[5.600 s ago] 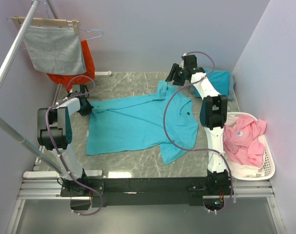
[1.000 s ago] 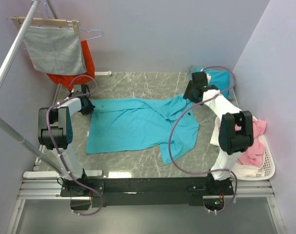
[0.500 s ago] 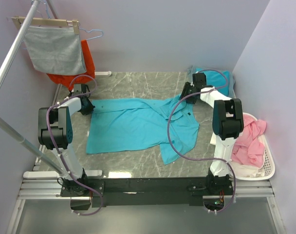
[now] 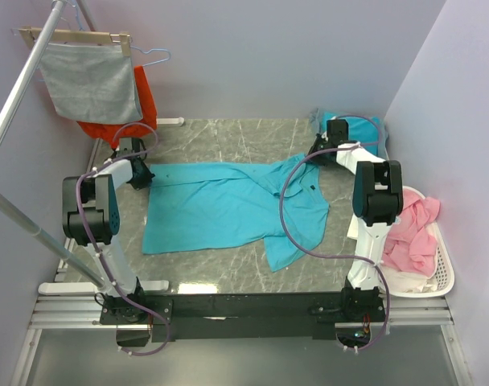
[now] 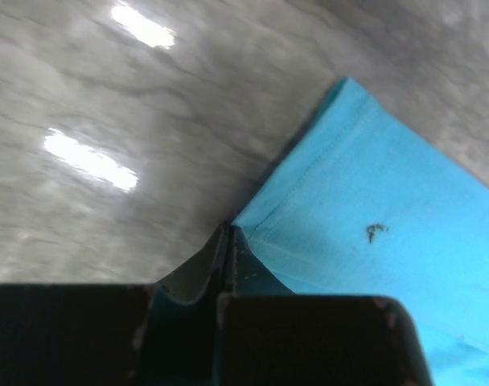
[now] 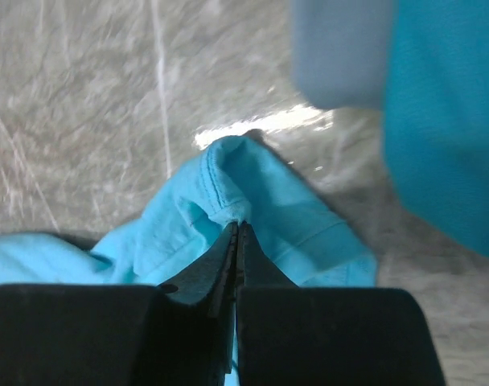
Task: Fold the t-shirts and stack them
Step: Fold the tshirt
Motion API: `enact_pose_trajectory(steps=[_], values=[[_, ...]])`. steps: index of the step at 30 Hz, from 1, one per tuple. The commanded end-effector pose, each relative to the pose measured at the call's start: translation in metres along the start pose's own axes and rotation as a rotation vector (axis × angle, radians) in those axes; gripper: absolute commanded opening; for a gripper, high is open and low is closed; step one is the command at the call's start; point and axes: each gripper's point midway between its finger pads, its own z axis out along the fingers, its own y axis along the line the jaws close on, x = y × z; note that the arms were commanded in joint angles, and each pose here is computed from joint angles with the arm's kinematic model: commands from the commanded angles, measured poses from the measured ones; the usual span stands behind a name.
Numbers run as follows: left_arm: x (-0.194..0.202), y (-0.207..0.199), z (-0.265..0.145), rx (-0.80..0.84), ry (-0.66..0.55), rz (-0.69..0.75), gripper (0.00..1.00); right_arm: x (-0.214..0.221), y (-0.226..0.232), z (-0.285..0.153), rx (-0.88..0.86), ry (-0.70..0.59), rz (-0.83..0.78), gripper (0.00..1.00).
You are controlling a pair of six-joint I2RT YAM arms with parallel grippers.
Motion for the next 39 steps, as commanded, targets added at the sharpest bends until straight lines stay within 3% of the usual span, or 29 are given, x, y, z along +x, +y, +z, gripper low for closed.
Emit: enact_pose_trajectory(steps=[1, 4, 15, 16, 17, 19, 20, 21, 22, 23, 28, 34, 39], values=[[-0.017, 0.025, 0.006, -0.054, -0.029, -0.012, 0.01, -0.055, 0.001, -0.025, 0.057, -0.166, 0.010, 0.00], [-0.019, 0.031, 0.009, -0.068, -0.030, -0.014, 0.01, -0.077, -0.012, -0.038, 0.155, -0.242, -0.010, 0.00], [-0.027, 0.034, 0.009, -0.090, -0.056, -0.014, 0.01, -0.089, -0.030, -0.044, 0.194, -0.264, -0.021, 0.00], [-0.026, 0.032, 0.010, -0.081, -0.051, -0.016, 0.01, -0.093, -0.028, -0.045, 0.194, -0.266, -0.031, 0.03], [-0.026, 0.029, 0.011, -0.068, -0.049, -0.013, 0.02, -0.093, -0.027, -0.046, 0.194, -0.265, -0.033, 0.19], [-0.027, 0.028, 0.011, -0.065, -0.049, -0.015, 0.02, -0.097, -0.023, -0.054, 0.185, -0.287, -0.034, 0.19], [-0.028, 0.028, 0.010, -0.068, -0.055, -0.018, 0.06, -0.099, -0.022, -0.058, 0.185, -0.302, -0.034, 0.42], [-0.028, 0.029, 0.008, -0.069, -0.060, -0.019, 0.19, -0.102, -0.018, -0.066, 0.175, -0.326, -0.038, 0.60], [-0.029, 0.028, 0.006, -0.065, -0.065, -0.020, 0.63, -0.103, -0.019, -0.071, 0.183, -0.331, -0.041, 0.69], [-0.026, 0.028, 0.005, -0.059, -0.065, -0.027, 0.99, -0.104, -0.014, -0.076, 0.175, -0.335, -0.046, 0.71], [-0.030, 0.008, -0.013, -0.016, -0.092, -0.011, 1.00, -0.075, 0.012, -0.088, 0.065, -0.233, -0.076, 0.71], [-0.019, -0.035, -0.047, 0.087, -0.116, 0.036, 1.00, 0.003, 0.029, -0.077, -0.045, -0.034, -0.106, 0.57], [0.018, -0.095, -0.075, 0.326, -0.051, 0.087, 0.99, 0.053, 0.038, -0.075, -0.136, 0.080, -0.133, 0.53]])
